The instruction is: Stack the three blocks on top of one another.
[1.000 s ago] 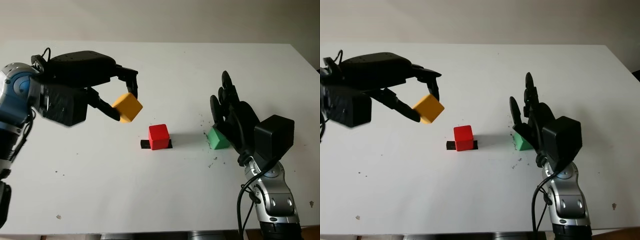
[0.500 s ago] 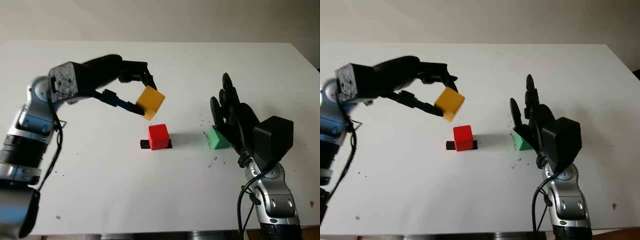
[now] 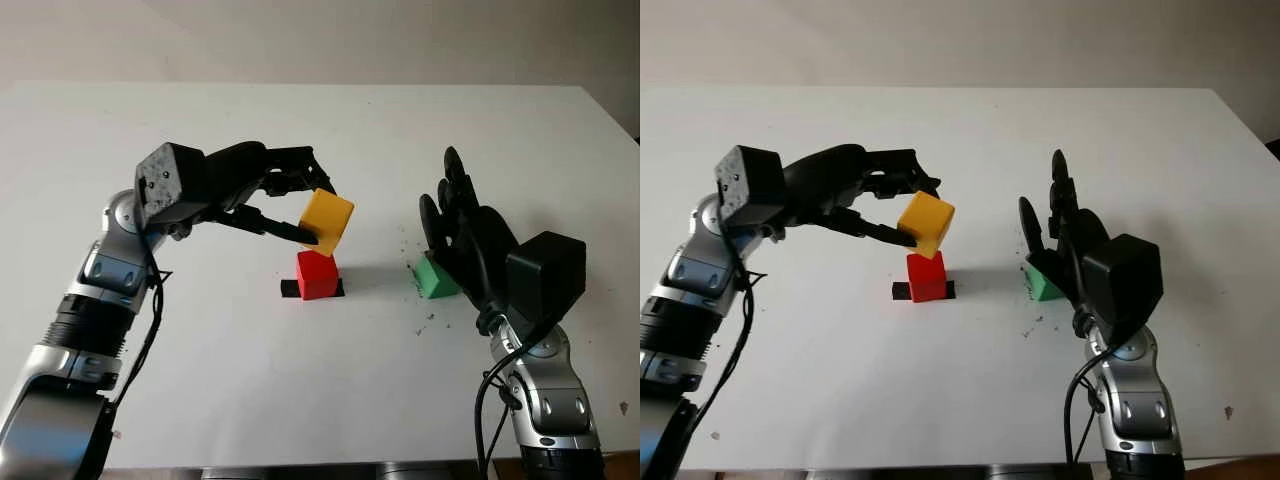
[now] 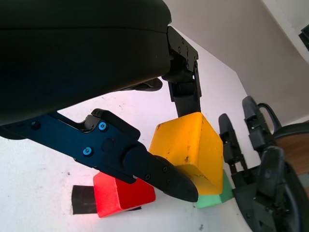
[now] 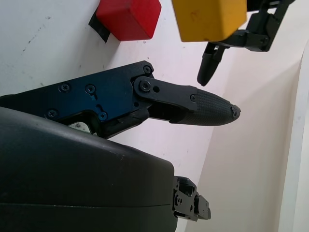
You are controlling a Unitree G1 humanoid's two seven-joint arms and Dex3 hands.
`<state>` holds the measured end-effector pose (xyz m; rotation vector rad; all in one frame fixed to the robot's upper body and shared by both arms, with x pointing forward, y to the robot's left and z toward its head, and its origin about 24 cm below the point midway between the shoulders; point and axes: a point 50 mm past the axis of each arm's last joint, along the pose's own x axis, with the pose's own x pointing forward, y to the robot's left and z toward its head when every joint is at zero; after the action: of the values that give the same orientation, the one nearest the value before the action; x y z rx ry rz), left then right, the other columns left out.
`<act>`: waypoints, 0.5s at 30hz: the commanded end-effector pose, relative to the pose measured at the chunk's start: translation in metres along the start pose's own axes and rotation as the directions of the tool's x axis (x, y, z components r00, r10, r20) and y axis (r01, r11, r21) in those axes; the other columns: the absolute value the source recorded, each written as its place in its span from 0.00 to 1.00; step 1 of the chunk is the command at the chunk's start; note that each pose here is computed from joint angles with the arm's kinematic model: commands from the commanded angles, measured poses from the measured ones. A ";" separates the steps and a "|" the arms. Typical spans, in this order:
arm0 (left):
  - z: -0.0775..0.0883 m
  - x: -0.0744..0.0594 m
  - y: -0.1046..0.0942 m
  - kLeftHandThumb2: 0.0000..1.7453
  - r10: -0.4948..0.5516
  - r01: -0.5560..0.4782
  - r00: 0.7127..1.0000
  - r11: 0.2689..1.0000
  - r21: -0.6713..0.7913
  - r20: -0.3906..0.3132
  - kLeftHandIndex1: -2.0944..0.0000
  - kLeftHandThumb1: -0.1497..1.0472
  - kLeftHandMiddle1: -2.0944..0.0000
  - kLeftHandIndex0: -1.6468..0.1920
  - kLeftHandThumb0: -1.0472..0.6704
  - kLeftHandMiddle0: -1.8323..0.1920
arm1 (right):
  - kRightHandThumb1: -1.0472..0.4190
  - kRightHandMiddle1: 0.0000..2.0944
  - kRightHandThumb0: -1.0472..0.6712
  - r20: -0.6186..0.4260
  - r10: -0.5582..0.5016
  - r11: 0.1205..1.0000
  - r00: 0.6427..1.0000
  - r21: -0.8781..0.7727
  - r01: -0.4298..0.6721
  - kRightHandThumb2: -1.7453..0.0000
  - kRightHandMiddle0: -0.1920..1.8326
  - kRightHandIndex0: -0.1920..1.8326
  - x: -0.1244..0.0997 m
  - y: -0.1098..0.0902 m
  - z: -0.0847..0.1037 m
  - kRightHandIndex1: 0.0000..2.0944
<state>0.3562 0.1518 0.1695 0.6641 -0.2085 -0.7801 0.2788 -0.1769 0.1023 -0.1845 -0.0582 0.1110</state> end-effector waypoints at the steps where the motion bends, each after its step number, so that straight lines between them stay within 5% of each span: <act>1: 0.000 0.004 -0.003 0.03 0.002 -0.002 1.000 1.000 0.010 0.011 0.27 0.95 0.98 0.70 0.32 0.76 | 0.00 0.00 0.20 0.024 -0.011 1.000 1.000 -0.009 0.011 0.66 0.00 0.00 0.000 -0.003 0.007 0.00; 15: -0.005 0.012 -0.010 0.03 -0.020 0.021 0.999 0.999 0.049 -0.027 0.31 0.93 0.97 0.66 0.33 0.76 | 0.00 0.00 0.22 0.034 -0.011 1.000 0.999 -0.002 0.011 0.66 0.00 0.00 -0.002 -0.005 0.009 0.00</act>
<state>0.3592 0.1430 0.1516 0.7137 -0.1674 -0.7878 0.2778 -0.1775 0.1068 -0.1789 -0.0761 0.1078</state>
